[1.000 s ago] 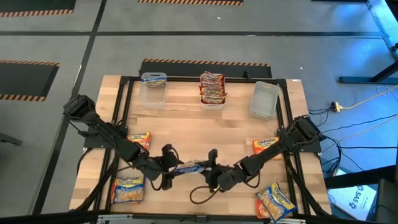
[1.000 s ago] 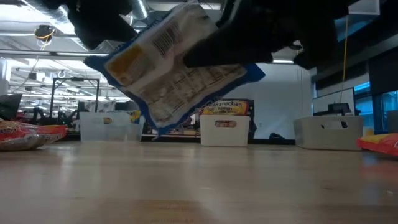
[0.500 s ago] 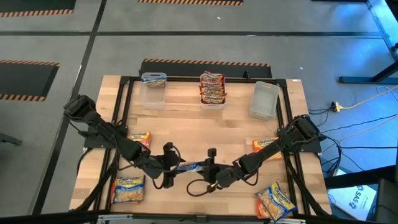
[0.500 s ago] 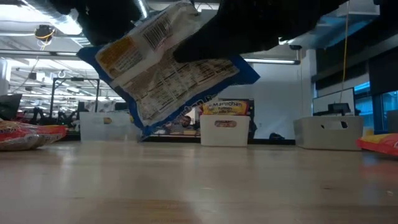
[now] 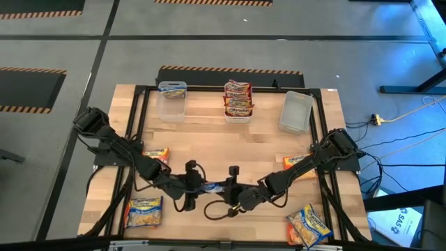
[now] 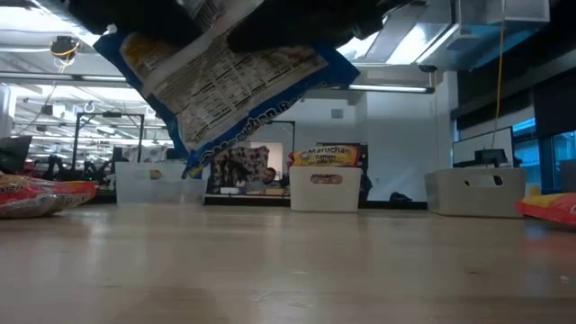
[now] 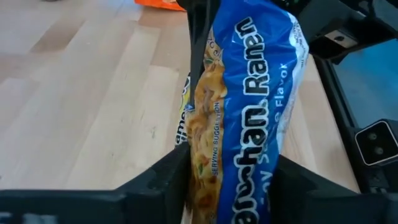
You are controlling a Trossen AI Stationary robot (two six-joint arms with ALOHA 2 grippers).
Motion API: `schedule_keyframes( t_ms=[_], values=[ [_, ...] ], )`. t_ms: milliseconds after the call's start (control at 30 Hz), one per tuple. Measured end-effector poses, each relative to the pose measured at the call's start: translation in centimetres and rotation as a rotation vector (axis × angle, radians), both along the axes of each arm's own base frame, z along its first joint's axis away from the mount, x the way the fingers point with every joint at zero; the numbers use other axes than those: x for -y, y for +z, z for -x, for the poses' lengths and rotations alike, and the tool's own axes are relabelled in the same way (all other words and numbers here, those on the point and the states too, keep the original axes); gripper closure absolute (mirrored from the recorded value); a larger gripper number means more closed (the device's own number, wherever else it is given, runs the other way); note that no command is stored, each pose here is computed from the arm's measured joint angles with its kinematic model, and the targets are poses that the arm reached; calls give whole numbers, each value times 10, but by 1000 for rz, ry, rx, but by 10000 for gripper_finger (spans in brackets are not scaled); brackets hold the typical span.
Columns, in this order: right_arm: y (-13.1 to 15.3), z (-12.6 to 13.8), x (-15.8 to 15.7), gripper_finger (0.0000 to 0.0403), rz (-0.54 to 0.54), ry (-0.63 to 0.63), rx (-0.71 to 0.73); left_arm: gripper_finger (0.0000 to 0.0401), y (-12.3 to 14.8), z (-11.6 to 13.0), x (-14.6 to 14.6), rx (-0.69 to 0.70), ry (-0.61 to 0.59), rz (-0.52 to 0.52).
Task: Sort Maruchan noodles
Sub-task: Put the blue noodle pack into the transparent bin
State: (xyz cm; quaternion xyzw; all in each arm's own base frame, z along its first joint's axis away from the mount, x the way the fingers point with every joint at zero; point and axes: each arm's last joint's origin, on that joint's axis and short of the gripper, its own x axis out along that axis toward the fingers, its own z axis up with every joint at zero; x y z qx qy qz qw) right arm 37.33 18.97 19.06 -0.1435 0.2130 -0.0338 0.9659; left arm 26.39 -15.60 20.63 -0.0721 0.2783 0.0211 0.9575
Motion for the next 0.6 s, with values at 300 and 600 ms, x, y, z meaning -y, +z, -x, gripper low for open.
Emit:
schedule_keyframes(
  t_ms=[300, 600],
  values=[
    [2, 1, -1, 274, -88, 10, -3, 317, 0, 0, 1, -5, -27, -19],
    [39, 47, -11, 187, -190, 16, -137, 317, 16, 20, 12, 57, -60, -161]
  ],
)
